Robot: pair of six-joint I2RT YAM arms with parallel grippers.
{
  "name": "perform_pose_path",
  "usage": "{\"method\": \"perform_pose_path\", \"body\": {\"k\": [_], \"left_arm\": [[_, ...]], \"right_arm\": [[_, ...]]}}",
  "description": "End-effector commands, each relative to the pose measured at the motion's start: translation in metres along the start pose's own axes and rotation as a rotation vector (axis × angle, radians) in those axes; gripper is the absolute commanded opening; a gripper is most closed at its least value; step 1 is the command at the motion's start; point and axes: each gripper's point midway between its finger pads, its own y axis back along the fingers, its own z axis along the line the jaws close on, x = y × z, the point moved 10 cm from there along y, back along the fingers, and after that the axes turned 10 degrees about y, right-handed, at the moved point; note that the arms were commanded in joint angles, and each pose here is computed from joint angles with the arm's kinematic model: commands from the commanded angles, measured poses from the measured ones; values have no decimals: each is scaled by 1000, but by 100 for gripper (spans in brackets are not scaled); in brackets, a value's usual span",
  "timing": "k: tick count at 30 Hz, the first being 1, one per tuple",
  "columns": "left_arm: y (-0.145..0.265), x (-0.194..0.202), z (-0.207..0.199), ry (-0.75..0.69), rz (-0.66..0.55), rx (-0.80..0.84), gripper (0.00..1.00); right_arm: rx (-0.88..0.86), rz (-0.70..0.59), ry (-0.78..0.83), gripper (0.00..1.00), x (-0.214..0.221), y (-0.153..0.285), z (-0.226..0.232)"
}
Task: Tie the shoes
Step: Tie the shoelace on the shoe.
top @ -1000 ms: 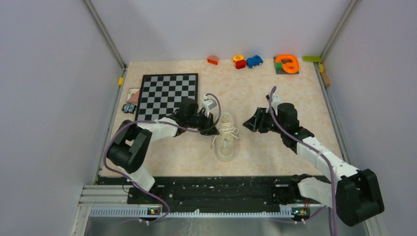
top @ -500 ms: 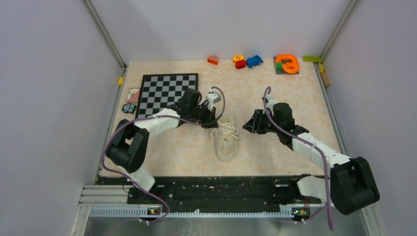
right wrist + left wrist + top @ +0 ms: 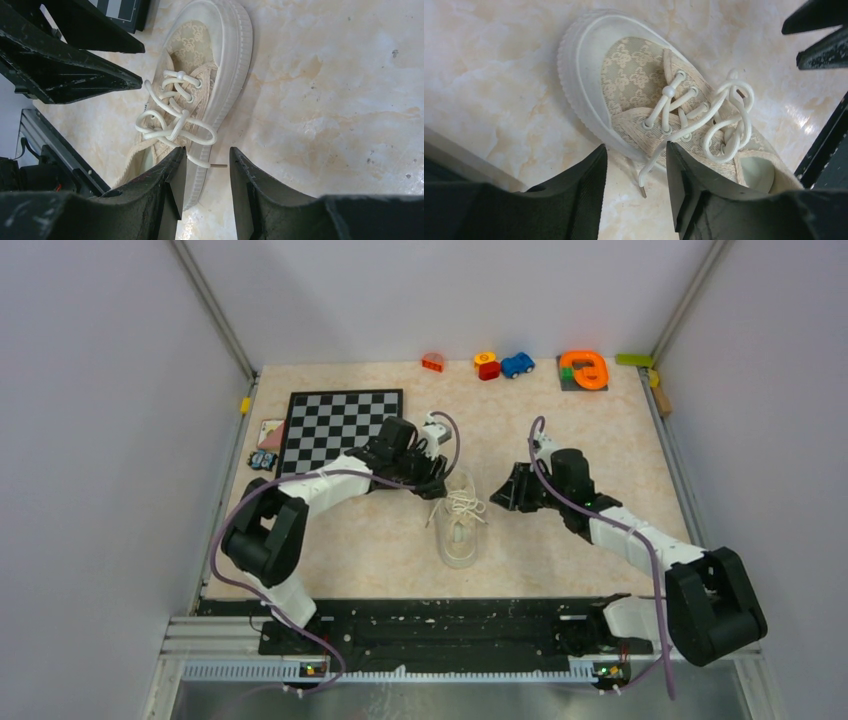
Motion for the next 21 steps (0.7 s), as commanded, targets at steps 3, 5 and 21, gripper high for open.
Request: {"method": "perform_pose_path", "body": {"k": [3, 5, 21], "left_arm": [[40, -32, -20, 194, -203, -124, 63], [56, -30, -21, 332, -240, -134, 79], [31, -3, -52, 1003, -140, 275, 46]], "right_arm": [[-55, -72, 45, 38, -18, -7, 9], [-56, -72, 44, 38, -15, -8, 8], [-78, -63, 37, 38, 3, -12, 2]]}}
